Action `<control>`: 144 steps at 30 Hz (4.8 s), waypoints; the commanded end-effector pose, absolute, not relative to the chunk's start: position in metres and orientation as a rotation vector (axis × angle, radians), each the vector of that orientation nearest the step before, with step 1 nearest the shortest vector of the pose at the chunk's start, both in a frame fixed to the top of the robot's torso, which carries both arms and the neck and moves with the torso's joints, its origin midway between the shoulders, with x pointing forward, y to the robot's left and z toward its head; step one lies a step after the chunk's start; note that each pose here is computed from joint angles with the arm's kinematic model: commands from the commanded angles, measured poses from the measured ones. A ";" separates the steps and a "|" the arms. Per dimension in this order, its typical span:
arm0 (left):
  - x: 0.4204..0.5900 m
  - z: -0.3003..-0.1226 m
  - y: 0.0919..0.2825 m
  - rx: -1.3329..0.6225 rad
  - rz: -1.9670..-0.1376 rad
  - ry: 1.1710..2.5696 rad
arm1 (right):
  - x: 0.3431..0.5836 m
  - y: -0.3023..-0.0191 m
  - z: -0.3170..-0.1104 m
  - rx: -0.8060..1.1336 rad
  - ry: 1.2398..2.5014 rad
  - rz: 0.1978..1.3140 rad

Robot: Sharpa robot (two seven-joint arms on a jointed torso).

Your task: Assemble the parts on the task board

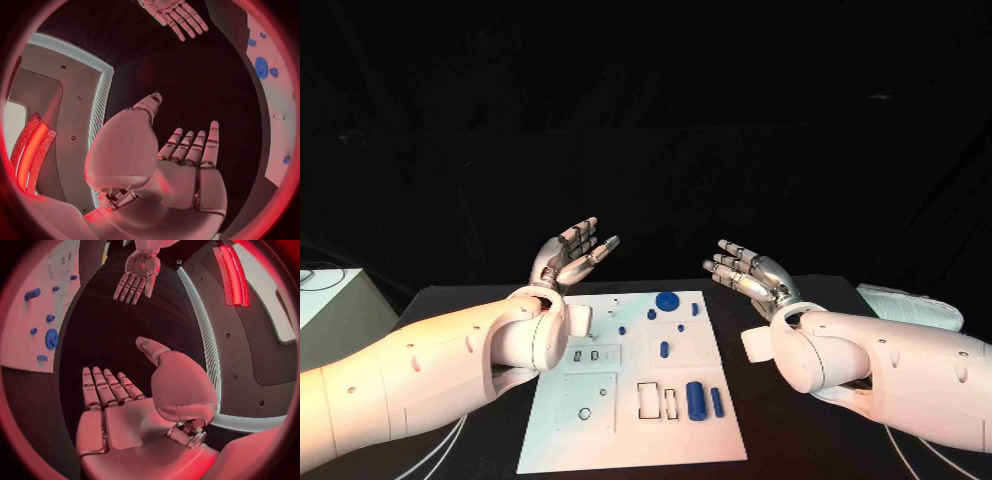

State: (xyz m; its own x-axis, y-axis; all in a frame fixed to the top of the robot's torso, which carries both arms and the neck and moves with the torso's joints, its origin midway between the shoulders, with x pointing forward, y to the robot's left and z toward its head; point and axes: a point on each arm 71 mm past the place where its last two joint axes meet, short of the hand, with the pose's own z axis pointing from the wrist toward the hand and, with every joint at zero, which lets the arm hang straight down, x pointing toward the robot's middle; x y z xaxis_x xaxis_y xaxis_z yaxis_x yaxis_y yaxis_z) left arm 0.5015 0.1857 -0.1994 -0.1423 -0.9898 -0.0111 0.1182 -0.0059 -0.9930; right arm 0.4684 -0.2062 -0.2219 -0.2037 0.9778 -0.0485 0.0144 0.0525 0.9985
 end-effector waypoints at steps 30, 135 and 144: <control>0.477 -0.180 0.211 -0.892 -1.596 1.403 | 0.520 -0.198 -0.183 -0.145 1.623 0.854; 0.458 -0.150 0.225 -0.845 -1.628 1.415 | 0.544 -0.160 -0.166 -0.406 1.473 0.446; 0.458 -0.150 0.224 -0.846 -1.628 1.417 | 0.550 -0.140 -0.161 -0.398 1.432 0.449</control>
State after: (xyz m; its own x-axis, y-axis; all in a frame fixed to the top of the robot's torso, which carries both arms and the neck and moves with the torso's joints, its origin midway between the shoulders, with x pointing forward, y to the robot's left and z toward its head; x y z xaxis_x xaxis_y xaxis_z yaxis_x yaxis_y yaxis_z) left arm 0.4584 0.2270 -0.1515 -0.4373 -0.8991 -0.0215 0.1370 -0.0429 -0.9896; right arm 0.5486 -0.1401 -0.1639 0.0404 0.0527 -0.9978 -0.5319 0.8465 0.0232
